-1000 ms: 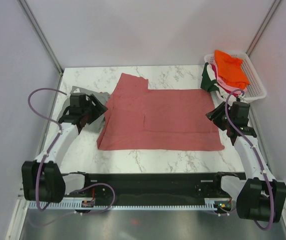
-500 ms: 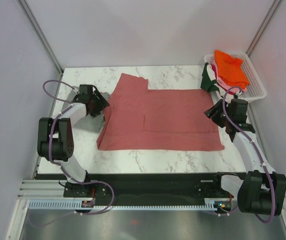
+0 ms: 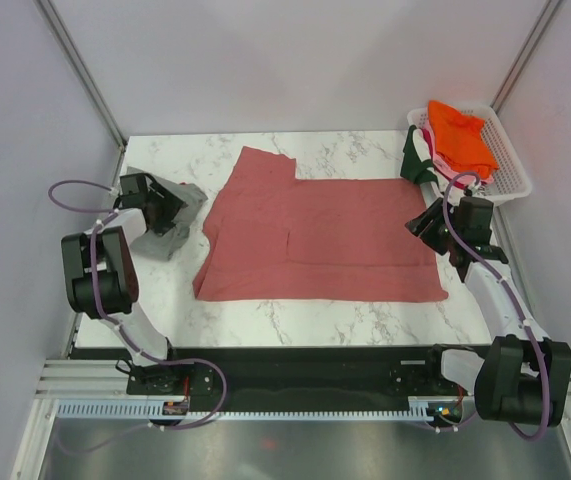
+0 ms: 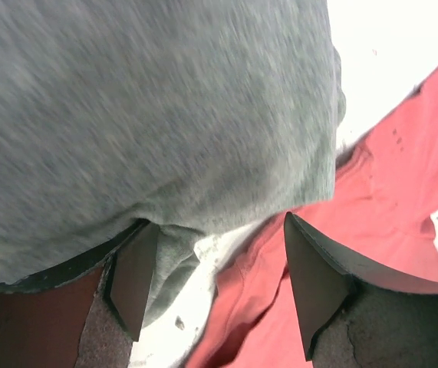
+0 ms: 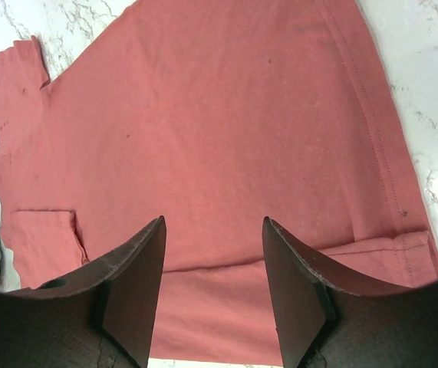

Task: Fold and stack the t-shirts
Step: Fold the tshirt

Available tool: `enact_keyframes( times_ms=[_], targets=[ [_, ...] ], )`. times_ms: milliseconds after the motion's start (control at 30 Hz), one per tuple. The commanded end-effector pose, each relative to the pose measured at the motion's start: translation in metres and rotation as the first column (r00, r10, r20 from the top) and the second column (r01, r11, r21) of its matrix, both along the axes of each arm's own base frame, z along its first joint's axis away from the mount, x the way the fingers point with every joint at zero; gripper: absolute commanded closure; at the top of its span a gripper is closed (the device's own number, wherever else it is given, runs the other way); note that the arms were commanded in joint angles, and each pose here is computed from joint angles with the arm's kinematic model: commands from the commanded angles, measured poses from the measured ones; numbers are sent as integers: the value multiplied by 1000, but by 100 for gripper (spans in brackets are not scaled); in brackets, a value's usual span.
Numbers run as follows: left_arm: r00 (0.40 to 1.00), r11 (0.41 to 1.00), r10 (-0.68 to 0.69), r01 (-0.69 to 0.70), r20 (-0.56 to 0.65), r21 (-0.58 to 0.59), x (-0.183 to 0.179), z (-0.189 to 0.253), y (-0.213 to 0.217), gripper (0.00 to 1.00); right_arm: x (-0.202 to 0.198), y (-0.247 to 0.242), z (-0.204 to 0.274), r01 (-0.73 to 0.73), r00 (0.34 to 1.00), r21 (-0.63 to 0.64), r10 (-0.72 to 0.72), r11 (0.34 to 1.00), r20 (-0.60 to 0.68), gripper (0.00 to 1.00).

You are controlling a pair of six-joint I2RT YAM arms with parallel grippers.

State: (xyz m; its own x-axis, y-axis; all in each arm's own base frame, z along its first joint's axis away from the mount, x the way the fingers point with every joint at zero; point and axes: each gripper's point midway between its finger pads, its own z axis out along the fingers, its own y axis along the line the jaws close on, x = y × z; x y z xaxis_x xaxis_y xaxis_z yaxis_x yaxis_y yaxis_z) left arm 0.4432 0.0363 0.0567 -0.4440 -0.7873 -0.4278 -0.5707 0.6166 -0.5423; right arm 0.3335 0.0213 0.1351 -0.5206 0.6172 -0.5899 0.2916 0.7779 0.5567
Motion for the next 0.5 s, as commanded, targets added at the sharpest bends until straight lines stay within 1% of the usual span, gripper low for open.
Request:
enact_keyframes(
  times_ms=[0, 133, 167, 233, 267, 300, 333, 400, 433, 467],
  targets=[
    [993, 997, -59, 63, 104, -36, 7, 30, -24, 27, 16, 1, 21, -26, 997, -20, 27, 999, 75, 39],
    [973, 993, -121, 121, 195, 8, 7, 71, -40, 25, 21, 6, 22, -51, 996, -26, 53, 998, 72, 39],
    [968, 991, -133, 132, 213, 19, 9, 81, -45, 23, 25, 6, 26, -53, 995, -28, 55, 998, 80, 39],
    [962, 988, -156, 147, 225, 57, 9, 96, -51, 21, 31, 11, 29, -64, 994, -36, 67, 997, 82, 39],
    [955, 986, -164, 149, 246, 77, 14, 109, -52, 17, 37, 13, 37, -71, 992, -42, 75, 997, 97, 39],
    [953, 984, -167, 146, 252, 99, 16, 115, -54, 6, 40, 20, 39, -85, 991, -46, 89, 995, 96, 39],
    [944, 978, -197, 170, 264, 120, 19, 125, -63, 0, 47, 20, 44, -74, 992, -55, 79, 996, 99, 39],
    [939, 973, -215, 183, 268, 140, 23, 132, -70, 0, 53, 27, 44, -82, 992, -67, 88, 994, 90, 39],
    [928, 968, -234, 196, 289, 153, 28, 142, -75, 0, 60, 25, 45, -74, 993, -73, 80, 995, 87, 39],
    [929, 967, -241, 204, 280, 154, 33, 137, -76, 1, 62, 33, 44, -90, 992, -85, 96, 992, 79, 39]
  ],
)
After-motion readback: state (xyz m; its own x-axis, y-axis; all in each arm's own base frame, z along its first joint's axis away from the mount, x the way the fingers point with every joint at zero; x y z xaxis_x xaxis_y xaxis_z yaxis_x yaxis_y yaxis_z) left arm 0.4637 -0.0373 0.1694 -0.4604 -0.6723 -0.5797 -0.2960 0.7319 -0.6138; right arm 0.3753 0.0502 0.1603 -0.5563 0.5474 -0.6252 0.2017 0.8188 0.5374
